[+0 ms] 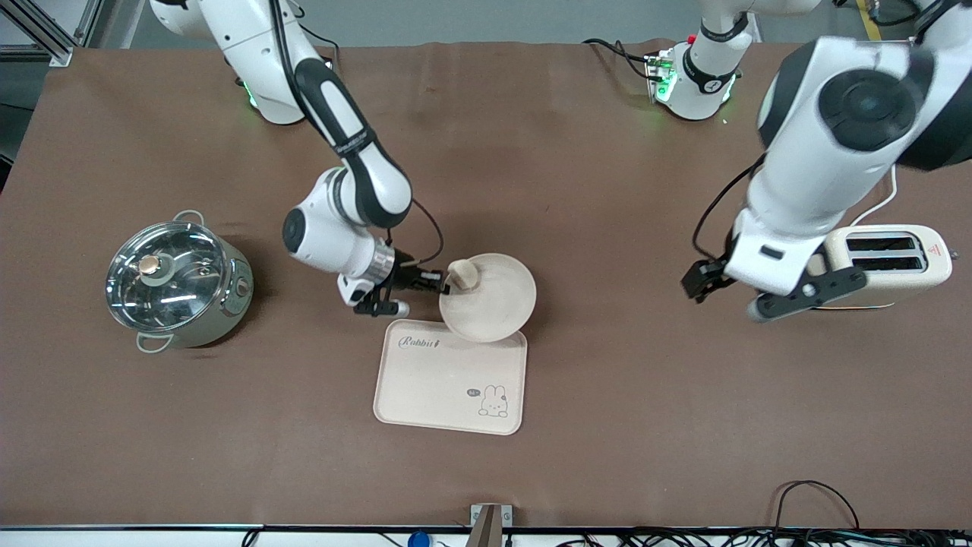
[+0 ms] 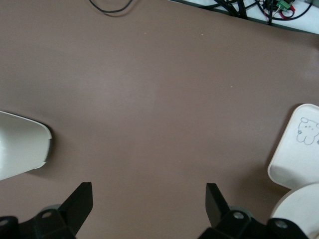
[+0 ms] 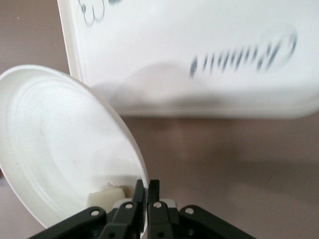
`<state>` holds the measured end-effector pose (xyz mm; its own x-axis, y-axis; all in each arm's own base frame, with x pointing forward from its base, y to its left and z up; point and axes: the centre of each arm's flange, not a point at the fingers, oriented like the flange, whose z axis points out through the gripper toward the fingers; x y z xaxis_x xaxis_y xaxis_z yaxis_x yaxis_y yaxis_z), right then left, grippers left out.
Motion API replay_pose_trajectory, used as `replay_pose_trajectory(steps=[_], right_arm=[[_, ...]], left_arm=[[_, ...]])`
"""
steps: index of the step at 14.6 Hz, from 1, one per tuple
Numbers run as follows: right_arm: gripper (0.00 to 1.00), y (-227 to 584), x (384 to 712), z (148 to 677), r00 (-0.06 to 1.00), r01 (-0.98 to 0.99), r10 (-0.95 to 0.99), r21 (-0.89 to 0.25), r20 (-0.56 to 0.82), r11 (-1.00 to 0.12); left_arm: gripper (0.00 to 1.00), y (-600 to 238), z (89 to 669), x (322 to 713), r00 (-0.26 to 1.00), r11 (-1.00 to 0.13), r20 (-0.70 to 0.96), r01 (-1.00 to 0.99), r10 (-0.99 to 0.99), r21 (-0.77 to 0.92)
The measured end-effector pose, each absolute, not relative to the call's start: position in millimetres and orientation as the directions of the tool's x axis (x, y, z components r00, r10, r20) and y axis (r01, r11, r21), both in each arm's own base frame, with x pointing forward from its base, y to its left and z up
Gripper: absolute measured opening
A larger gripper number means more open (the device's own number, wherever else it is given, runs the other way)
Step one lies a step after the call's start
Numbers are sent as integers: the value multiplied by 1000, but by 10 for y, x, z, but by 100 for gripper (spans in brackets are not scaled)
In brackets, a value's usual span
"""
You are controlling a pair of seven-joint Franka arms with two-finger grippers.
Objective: Place bun in plate and plate on tray
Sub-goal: 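Slide the plate toward the tray while the left gripper withdraws, then lower the plate onto the tray and open the right gripper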
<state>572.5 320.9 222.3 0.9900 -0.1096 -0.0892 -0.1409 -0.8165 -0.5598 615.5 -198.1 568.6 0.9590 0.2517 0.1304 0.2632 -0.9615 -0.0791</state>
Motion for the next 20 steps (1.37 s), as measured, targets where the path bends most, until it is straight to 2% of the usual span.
replay_pose_trajectory(steps=[3,6,11,15,18,20], right_arm=[[5,2736,6404,2333,993,-105,-64,-536,-94,-838],[5,2609,6784,2227,997,-70,-45,-500,-62,-863],[5,2868,7004,1761,999,-21,-4,-479,-37,-877],[5,2895,7059,1771,1000,-15,-3,-483,-27,-875],[14,2879,7064,1762,1000,-19,-6,-482,-28,-876],[31,2861,7071,1757,1000,-23,-10,-482,-29,-876]], left_arm=[[100,-1636,6075,6010,964,-967,136,242,229,-85],[100,-1344,6369,5869,974,-978,128,195,185,-75],[100,-890,6685,5592,991,-993,85,109,104,-46],[100,-891,6683,5339,994,-994,65,90,86,-63],[100,-890,6640,5314,995,-994,56,89,85,-66],[100,-894,6607,5316,995,-994,49,87,84,-68]])
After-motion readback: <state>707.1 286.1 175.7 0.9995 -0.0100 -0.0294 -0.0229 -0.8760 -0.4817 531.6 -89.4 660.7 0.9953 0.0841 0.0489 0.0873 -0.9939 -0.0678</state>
